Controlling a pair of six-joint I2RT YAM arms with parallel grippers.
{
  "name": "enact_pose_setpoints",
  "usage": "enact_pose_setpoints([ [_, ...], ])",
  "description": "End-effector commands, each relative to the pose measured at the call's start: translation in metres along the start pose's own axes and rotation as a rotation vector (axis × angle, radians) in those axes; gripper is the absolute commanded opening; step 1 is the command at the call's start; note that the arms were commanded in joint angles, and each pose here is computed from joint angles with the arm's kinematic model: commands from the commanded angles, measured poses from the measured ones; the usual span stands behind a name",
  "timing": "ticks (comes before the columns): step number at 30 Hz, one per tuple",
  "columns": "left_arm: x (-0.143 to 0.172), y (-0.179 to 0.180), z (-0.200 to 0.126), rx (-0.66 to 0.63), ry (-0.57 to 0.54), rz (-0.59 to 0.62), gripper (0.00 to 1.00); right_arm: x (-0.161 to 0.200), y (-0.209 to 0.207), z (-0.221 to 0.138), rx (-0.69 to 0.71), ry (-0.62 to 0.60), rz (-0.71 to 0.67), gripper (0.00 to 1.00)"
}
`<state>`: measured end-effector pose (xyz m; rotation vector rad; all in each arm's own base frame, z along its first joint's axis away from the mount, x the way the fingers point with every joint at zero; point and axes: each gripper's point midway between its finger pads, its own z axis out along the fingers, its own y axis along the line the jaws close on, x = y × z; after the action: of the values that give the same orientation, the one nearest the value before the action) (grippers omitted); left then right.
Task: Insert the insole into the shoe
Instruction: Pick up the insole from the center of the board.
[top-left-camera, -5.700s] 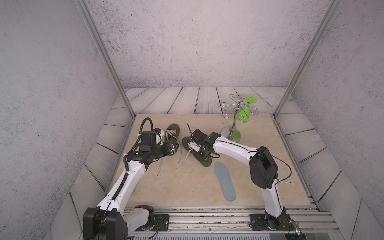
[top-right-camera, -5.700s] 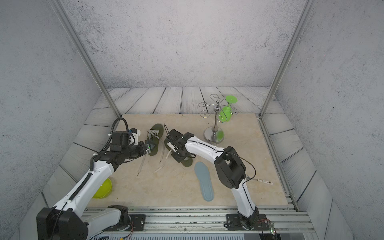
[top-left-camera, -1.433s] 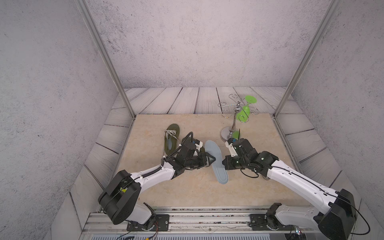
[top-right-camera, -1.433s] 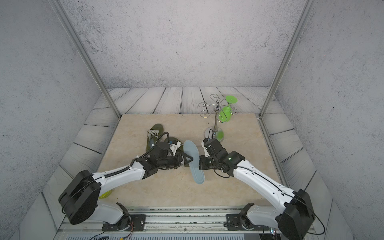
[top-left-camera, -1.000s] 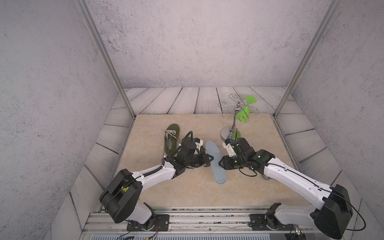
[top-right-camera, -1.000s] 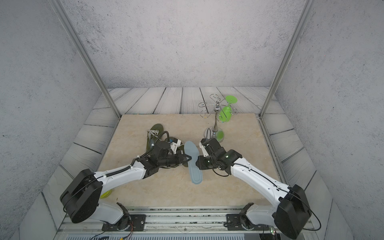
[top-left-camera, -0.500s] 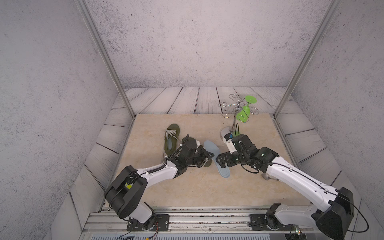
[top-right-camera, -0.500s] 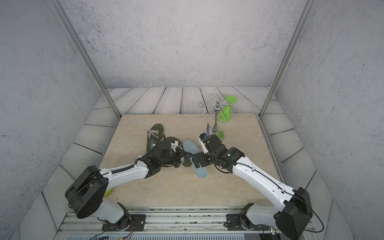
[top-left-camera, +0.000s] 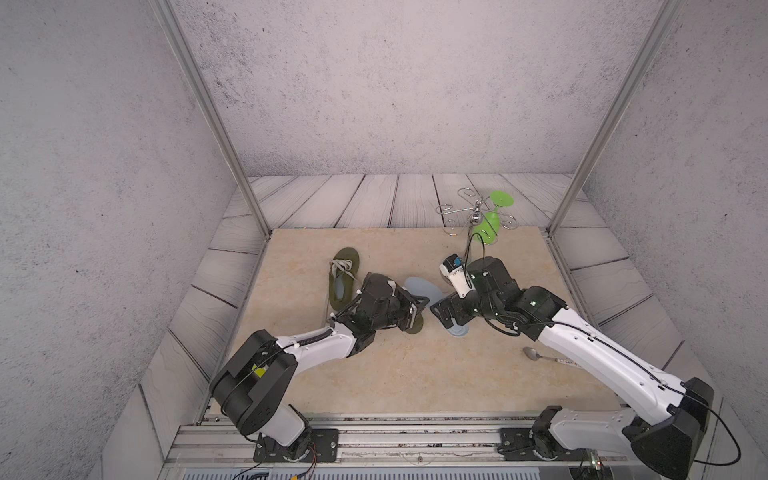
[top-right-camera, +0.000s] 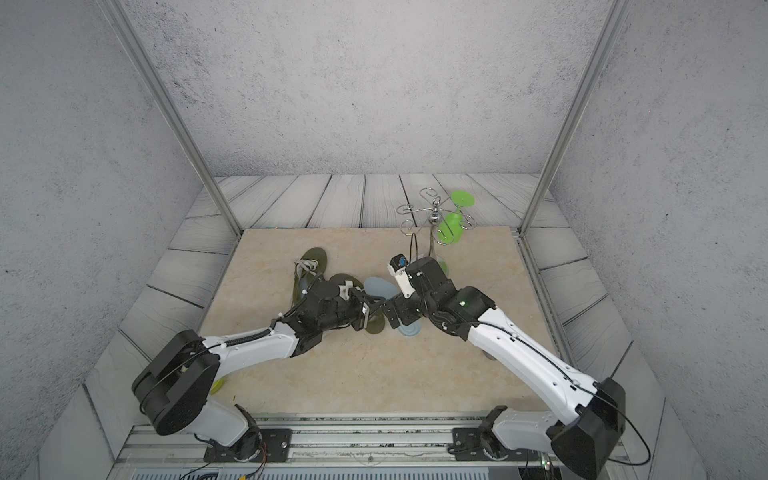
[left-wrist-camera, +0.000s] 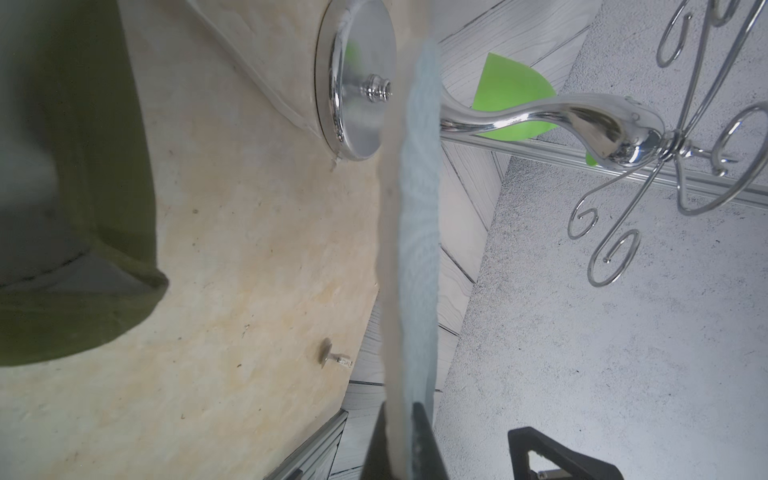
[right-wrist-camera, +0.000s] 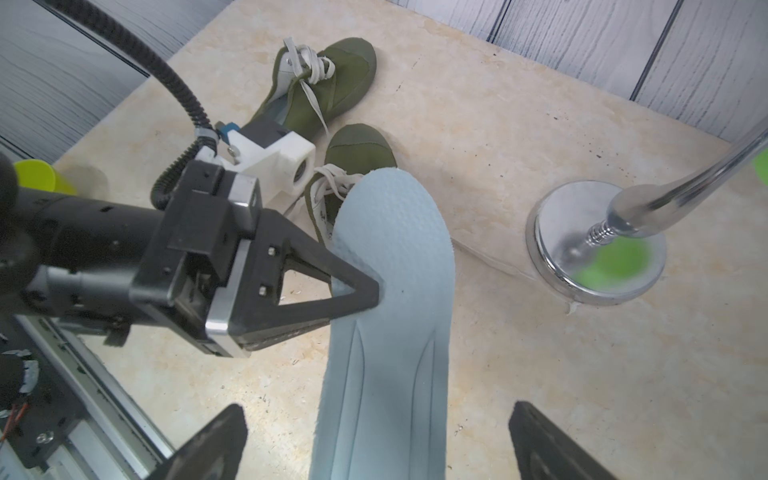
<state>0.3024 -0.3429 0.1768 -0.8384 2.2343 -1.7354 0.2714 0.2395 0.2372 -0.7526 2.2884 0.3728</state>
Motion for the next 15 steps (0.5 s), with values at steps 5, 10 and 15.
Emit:
enact_pose_setpoints([
  [5, -0.001, -0.007, 0.002, 0.036, -0.001, -0.05, 0.0, 0.022, -0.01, 0.02, 0.063, 0.176, -0.064, 0.97],
  [10, -0.002, -0.001, 0.003, 0.041, -0.004, -0.071, 0.0, 0.029, -0.003, 0.027, 0.024, 0.197, -0.044, 0.95],
  [15, -0.001, -0.003, 0.005, 0.044, 0.005, -0.061, 0.0, 0.043, 0.004, 0.035, -0.02, 0.241, -0.02, 0.9],
])
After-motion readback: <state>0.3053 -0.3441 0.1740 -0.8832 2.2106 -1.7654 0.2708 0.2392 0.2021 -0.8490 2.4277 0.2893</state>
